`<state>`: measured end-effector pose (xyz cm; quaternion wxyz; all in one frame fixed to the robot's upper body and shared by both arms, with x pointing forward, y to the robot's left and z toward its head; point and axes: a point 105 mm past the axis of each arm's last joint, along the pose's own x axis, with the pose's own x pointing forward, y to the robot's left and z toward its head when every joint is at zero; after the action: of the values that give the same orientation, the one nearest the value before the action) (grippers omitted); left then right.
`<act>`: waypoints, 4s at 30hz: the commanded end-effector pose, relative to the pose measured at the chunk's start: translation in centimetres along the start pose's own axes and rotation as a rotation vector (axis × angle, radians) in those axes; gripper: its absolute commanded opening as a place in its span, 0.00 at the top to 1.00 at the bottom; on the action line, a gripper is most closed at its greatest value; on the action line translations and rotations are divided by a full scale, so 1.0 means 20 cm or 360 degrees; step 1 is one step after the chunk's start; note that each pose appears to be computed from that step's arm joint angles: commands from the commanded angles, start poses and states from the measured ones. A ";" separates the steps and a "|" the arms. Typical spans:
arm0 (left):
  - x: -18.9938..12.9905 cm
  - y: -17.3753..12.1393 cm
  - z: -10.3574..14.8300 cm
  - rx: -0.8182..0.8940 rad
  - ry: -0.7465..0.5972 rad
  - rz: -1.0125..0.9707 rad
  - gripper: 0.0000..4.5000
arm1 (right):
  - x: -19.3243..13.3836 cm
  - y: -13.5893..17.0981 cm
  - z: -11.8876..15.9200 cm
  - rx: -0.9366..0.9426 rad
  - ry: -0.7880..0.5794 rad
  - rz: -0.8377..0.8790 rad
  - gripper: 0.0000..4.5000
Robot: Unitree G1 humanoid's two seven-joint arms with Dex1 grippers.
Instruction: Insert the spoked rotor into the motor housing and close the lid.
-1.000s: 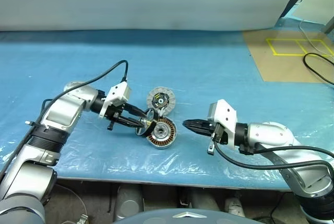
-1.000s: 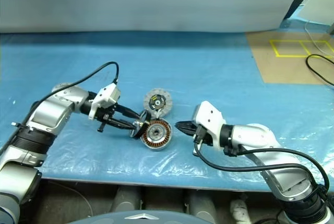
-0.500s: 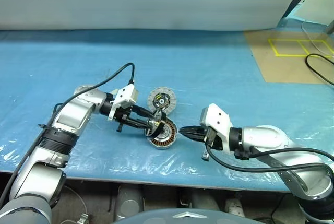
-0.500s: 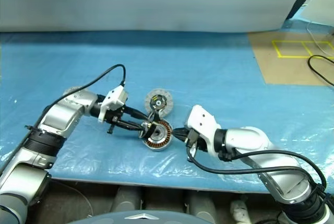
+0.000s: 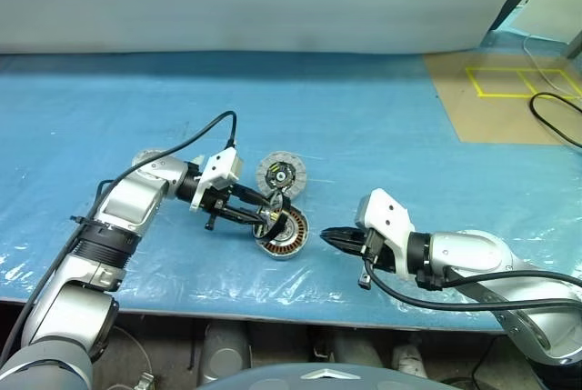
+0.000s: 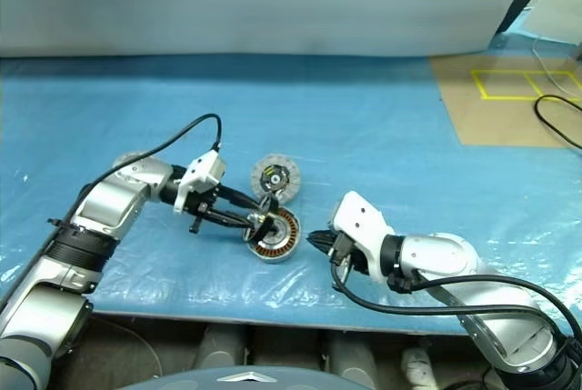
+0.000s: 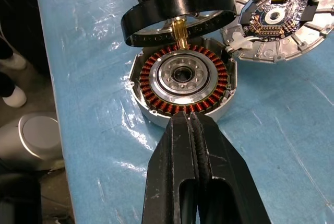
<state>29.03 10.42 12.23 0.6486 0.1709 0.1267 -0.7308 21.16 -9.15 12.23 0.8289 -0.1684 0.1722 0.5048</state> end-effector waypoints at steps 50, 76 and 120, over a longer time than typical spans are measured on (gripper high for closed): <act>-0.13 0.02 0.18 0.0144 -0.0174 0.0238 0.37 | -0.07 0.00 0.06 -0.0131 -0.0094 -0.0023 1.00; -0.11 -0.29 -0.08 -0.0082 -0.0498 0.0761 0.37 | 0.28 -0.31 0.05 -0.0184 -0.0293 0.0320 1.00; -0.13 -0.30 -0.13 -0.0084 -0.0557 0.0794 0.37 | 0.46 -0.13 0.14 -0.0358 -0.0360 0.0765 1.00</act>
<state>23.92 15.16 9.79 0.8292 0.0445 -0.0013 -0.5571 27.76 -2.41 10.02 0.6828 -0.1472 0.0780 0.7113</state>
